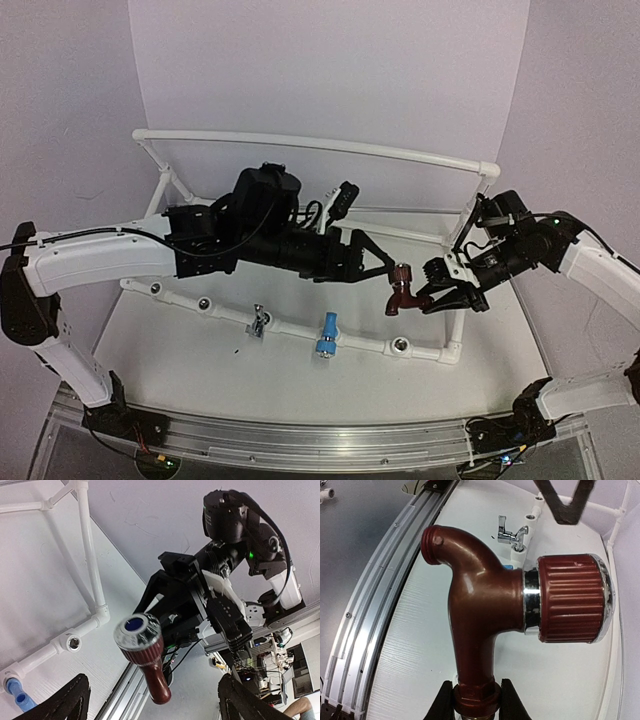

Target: Install the water faucets

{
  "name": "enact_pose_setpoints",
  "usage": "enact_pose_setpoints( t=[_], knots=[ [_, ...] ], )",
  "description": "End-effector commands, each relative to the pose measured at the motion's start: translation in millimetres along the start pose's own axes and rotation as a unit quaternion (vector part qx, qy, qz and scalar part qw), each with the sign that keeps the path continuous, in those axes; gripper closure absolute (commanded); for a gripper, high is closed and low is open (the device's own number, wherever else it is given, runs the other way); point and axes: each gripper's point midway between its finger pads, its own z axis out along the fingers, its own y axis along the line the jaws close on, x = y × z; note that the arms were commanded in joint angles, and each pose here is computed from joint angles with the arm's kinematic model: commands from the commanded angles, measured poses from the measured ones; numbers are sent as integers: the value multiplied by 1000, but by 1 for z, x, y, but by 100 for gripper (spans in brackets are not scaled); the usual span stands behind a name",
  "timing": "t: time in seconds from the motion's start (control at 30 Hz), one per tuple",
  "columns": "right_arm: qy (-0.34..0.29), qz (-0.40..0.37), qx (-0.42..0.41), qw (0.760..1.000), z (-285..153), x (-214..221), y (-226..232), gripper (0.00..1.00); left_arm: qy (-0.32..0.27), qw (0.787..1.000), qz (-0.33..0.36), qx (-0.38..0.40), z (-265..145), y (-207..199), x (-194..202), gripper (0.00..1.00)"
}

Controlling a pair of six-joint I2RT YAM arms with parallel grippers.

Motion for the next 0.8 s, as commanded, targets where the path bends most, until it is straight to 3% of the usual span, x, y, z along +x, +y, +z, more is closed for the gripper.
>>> enact_pose_setpoints(
  t=[0.0, 0.27, 0.53, 0.77],
  knots=[
    [-46, -86, 11, 995, -13, -31, 8, 100, 27, 994, 22, 99, -9, -27, -4, 13],
    [-74, -147, 23, 986, -17, -52, 19, 100, 95, 984, 21, 147, 5, -35, 15, 19],
    [-76, -168, 14, 983, -12, -54, 22, 100, 123, 968, 34, 216, 2, -53, 25, 24],
    [-80, -194, 5, 978, -7, -54, 29, 100, 125, 965, 36, 228, 3, -55, 27, 28]
  ],
)
